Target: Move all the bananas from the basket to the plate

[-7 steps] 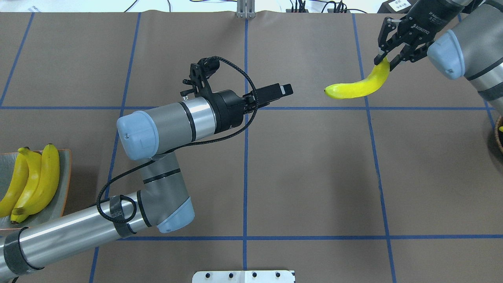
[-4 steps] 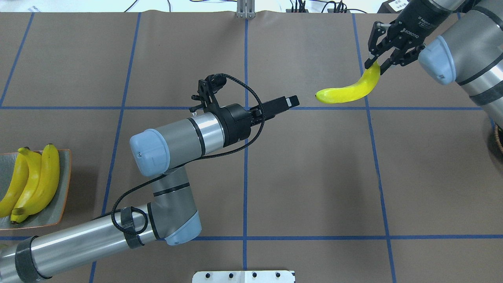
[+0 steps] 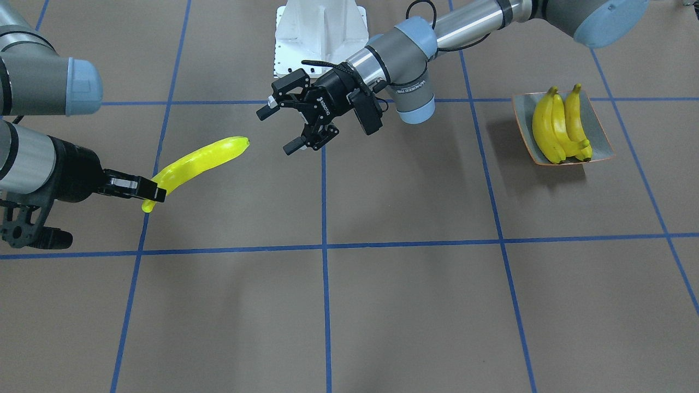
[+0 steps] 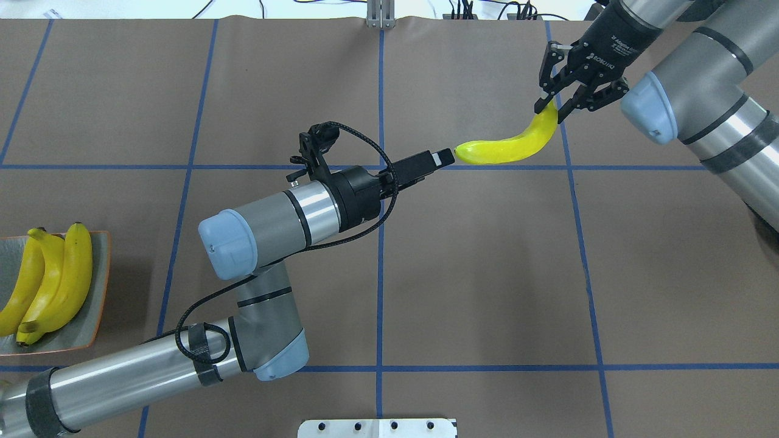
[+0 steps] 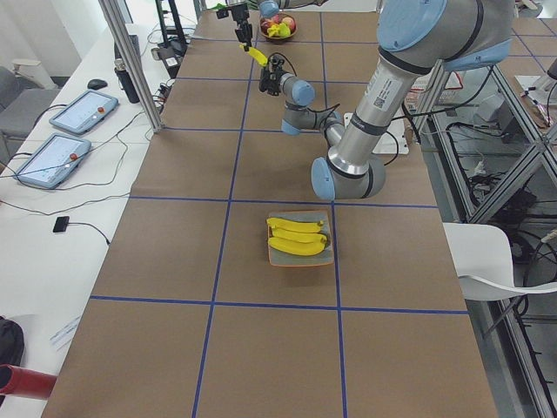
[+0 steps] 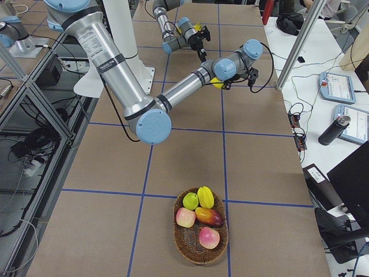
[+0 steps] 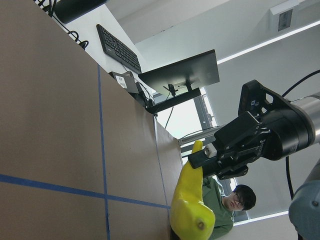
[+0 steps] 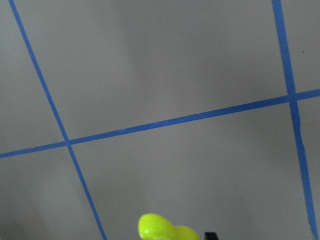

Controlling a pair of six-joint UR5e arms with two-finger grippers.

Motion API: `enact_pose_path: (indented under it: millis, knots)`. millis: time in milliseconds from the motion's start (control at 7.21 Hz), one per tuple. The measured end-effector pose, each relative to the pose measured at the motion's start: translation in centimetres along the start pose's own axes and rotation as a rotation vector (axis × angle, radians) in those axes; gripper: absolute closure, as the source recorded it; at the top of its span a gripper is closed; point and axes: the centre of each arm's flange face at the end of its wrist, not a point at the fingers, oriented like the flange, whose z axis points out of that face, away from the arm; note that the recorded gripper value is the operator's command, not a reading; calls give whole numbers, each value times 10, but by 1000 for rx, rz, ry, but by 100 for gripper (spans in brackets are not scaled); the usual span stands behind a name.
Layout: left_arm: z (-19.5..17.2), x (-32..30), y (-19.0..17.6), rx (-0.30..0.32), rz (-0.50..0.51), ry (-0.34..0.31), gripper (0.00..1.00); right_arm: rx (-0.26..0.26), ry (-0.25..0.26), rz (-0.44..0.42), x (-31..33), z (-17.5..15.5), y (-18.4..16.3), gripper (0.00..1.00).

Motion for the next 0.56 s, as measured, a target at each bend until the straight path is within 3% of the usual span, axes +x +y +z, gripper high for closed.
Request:
enact_pose_path:
  millis: [555]
  knots:
    - [0,0,-2,30,-15,5,1,-13,-3,79,-36,7,0,100]
